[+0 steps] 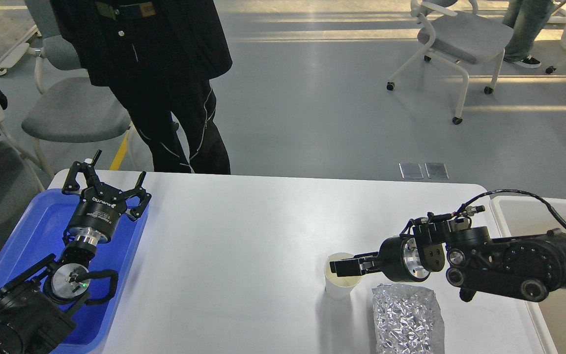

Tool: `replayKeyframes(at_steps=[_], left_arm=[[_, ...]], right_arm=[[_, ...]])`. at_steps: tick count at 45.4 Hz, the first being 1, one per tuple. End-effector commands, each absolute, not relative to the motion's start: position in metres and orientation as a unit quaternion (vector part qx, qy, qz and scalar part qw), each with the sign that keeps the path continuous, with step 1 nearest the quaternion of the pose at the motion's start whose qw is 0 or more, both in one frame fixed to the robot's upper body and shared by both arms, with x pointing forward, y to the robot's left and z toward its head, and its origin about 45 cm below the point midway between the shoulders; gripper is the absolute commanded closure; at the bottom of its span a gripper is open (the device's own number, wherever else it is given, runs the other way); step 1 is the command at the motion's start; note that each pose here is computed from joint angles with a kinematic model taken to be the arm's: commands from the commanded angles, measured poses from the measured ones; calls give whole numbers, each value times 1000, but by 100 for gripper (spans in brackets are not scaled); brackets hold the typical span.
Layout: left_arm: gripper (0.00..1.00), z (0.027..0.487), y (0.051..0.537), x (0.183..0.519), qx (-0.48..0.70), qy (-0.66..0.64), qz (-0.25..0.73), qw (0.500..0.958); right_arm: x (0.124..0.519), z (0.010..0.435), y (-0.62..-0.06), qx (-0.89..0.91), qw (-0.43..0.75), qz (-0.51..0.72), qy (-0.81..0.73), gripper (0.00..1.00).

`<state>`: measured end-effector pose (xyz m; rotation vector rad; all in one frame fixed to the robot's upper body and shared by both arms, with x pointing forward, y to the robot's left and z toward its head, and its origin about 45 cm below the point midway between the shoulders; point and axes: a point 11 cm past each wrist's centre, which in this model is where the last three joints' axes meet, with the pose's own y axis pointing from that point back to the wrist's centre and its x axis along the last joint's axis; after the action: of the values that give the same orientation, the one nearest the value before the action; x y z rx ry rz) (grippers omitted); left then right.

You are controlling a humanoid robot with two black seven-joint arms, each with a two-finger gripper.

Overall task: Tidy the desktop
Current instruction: 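Close the right gripper around the white paper cup's rim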

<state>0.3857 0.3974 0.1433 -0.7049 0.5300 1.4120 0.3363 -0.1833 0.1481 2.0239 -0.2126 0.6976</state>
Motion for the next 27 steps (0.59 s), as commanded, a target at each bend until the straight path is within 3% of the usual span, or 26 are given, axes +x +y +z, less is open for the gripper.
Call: replayKeyframes(at_steps=[1, 9, 17, 20, 23, 27], left_arm=[[0, 143, 397, 386, -313, 235, 627, 673], [0, 143, 397, 386, -313, 235, 627, 673], [0, 143, 397, 386, -313, 235, 627, 673], [0, 143, 397, 386, -313, 236, 627, 673], [0, 143, 397, 386, -313, 235, 627, 673], [0, 143, 397, 386, -313, 235, 627, 673]], right_arm=[[341, 128, -179, 816, 491, 291, -85, 2], [347, 128, -177, 812, 492, 301, -91, 3], [348, 127, -182, 808, 497, 303, -92, 12], [346, 123, -186, 804, 505, 302, -86, 30], [344, 120, -189, 801, 511, 303, -79, 61], [344, 120, -192, 799, 513, 303, -79, 90]])
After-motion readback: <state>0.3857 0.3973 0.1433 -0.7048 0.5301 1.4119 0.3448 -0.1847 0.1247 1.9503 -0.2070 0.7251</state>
